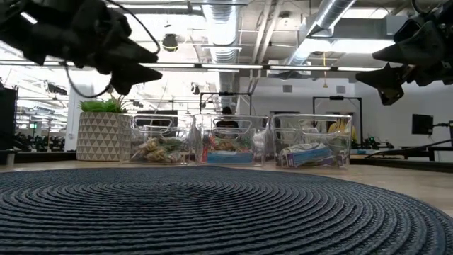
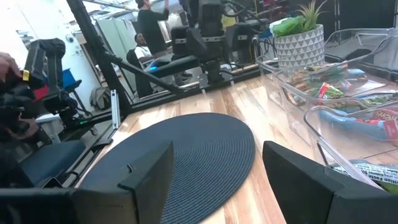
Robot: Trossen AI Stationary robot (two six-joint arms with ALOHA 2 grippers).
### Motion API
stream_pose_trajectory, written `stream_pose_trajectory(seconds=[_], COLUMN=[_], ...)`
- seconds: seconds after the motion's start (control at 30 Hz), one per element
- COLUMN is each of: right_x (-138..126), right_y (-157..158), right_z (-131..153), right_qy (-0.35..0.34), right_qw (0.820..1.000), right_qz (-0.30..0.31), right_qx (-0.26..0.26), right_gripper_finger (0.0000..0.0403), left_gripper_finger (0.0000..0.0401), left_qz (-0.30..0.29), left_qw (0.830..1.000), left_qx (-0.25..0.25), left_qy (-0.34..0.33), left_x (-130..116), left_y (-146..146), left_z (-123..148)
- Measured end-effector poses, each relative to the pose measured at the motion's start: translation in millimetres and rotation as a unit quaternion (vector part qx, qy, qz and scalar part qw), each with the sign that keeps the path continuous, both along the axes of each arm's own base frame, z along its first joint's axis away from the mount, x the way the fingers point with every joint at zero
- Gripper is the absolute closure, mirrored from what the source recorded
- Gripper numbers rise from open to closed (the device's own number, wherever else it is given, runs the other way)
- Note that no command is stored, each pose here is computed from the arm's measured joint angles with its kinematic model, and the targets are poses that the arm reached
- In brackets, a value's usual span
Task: Pick and place Granola Bars by type
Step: Return to Home Position
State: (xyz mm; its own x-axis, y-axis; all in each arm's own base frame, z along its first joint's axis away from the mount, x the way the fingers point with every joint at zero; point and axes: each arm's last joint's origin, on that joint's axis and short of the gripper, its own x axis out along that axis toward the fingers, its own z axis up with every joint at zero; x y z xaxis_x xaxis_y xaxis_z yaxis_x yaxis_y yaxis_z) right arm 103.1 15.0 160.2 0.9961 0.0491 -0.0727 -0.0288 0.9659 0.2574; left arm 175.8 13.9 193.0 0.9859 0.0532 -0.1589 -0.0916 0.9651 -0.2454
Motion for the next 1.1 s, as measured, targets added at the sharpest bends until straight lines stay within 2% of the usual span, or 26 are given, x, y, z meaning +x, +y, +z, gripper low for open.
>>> stream_pose_trajectory(seconds=[0.37, 0.7, 1.1], right_x=[0.0, 0.0, 0.0], right_y=[0.0, 0.0, 0.0], right_z=[0.0, 0.0, 0.0], right_qy=[0.0, 0.0, 0.0], right_qw=[1.0, 1.0, 1.0], right_qz=[0.0, 0.0, 0.0], right_qx=[0.0, 0.0, 0.0], right_gripper_finger=[0.0159, 0.0159, 0.0159], left_gripper_finger=[0.0172, 0.0172, 0.0172], left_qz=[-0.064, -0.071, -0.046], left_qw=[0.996, 0.992, 0.991], left_qx=[0.058, 0.101, 0.12], left_qy=[-0.01, -0.023, -0.034], left_x=[-32.2, -50.5, -71.5], left_y=[-15.0, -16.4, -14.8], left_z=[-22.1, -21.9, -19.4])
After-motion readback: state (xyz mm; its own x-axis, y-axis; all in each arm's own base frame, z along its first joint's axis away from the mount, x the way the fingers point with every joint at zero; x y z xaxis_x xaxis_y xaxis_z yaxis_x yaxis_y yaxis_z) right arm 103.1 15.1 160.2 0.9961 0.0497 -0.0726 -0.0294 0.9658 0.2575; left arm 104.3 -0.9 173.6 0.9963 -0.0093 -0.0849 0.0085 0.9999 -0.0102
